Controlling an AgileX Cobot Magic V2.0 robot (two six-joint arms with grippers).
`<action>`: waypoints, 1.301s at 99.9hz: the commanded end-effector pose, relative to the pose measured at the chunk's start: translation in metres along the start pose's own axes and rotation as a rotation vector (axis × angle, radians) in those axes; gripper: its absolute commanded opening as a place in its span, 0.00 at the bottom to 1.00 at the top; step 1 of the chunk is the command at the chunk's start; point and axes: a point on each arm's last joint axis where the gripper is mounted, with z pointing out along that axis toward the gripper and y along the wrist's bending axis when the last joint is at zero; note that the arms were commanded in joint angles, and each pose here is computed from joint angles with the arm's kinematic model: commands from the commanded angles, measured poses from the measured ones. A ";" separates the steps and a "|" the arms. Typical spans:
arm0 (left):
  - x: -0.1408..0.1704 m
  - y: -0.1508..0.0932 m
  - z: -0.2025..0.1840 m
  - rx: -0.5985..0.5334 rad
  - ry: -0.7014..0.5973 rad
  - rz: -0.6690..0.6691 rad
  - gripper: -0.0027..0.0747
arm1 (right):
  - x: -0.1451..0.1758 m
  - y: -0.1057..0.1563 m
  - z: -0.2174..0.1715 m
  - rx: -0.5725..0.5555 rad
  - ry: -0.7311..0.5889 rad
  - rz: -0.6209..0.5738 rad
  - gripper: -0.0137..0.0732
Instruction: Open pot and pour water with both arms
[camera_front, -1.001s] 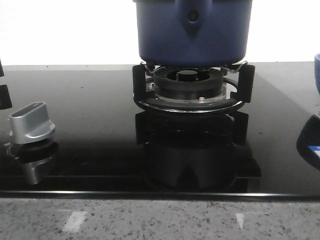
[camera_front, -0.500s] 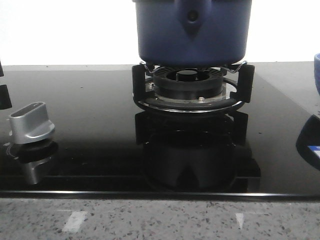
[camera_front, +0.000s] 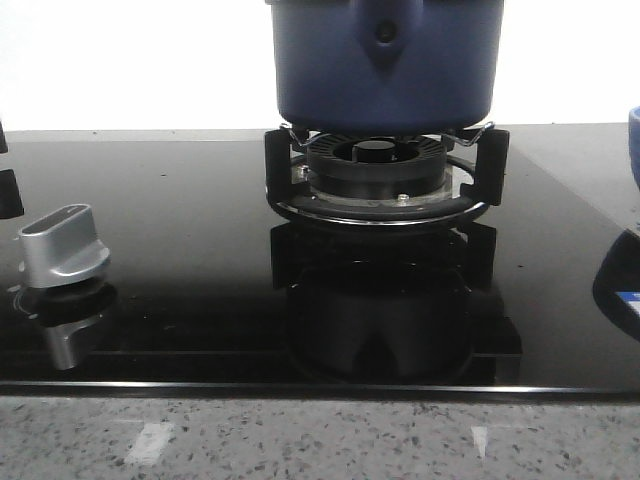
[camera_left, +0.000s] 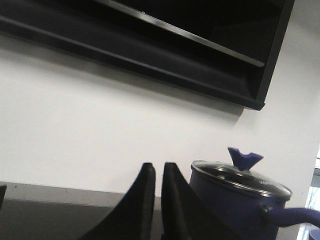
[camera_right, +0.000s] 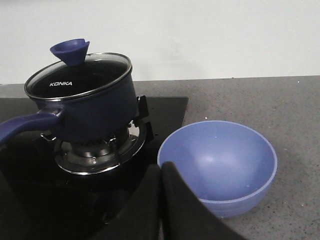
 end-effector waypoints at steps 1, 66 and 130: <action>0.000 -0.003 -0.001 0.058 -0.061 -0.025 0.01 | -0.013 0.000 -0.001 0.003 -0.088 -0.015 0.08; 0.041 0.027 -0.011 -0.141 0.261 0.254 0.01 | -0.013 0.000 -0.001 0.003 -0.088 -0.015 0.08; 0.066 0.040 -0.032 -0.293 0.514 0.176 0.01 | -0.013 0.000 -0.001 0.003 -0.088 -0.015 0.08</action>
